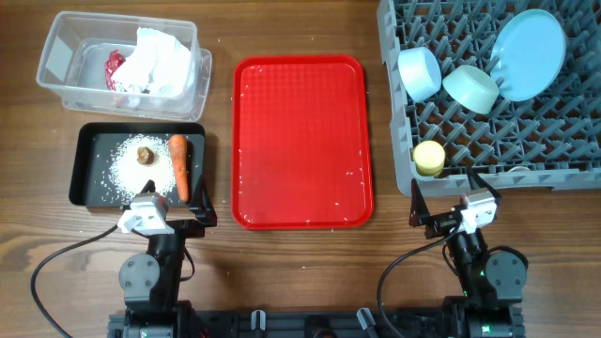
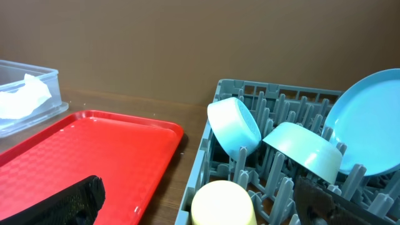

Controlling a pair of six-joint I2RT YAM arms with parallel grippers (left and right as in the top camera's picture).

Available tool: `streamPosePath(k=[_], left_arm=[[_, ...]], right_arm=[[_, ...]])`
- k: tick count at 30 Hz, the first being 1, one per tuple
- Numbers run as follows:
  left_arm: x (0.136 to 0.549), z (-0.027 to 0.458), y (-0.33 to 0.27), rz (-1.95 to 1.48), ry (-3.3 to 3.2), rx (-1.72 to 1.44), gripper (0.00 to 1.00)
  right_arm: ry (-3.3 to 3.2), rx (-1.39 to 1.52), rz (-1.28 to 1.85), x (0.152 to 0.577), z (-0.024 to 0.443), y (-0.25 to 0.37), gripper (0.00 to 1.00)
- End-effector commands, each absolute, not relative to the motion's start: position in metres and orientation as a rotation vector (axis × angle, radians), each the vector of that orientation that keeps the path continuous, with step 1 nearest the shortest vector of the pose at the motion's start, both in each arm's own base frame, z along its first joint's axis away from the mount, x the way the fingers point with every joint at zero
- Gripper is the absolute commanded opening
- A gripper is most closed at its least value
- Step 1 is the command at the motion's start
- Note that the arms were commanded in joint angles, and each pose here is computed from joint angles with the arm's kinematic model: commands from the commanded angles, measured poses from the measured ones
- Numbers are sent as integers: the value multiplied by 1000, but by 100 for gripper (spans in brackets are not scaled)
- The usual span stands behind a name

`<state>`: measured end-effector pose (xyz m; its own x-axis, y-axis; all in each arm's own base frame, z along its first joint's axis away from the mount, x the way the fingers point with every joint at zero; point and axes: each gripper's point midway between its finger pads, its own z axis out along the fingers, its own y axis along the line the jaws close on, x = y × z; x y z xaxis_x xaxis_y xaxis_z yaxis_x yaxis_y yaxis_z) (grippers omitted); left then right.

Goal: Sort waste into correct bins and load items into the dishwasher rack

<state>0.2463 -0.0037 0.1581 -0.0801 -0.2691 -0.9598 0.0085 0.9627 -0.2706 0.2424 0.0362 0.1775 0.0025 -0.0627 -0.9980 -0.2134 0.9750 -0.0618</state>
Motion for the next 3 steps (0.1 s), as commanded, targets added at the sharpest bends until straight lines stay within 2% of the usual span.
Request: streamPosePath(k=[1,3], left_arm=[[246,157,-3,-214,1637,-194,100],[246,157,-3,-214,1637,-194,100]], right_arm=[[1557,-203,125,242,179,35,100],[1557,-203,125,242,179,35,100]])
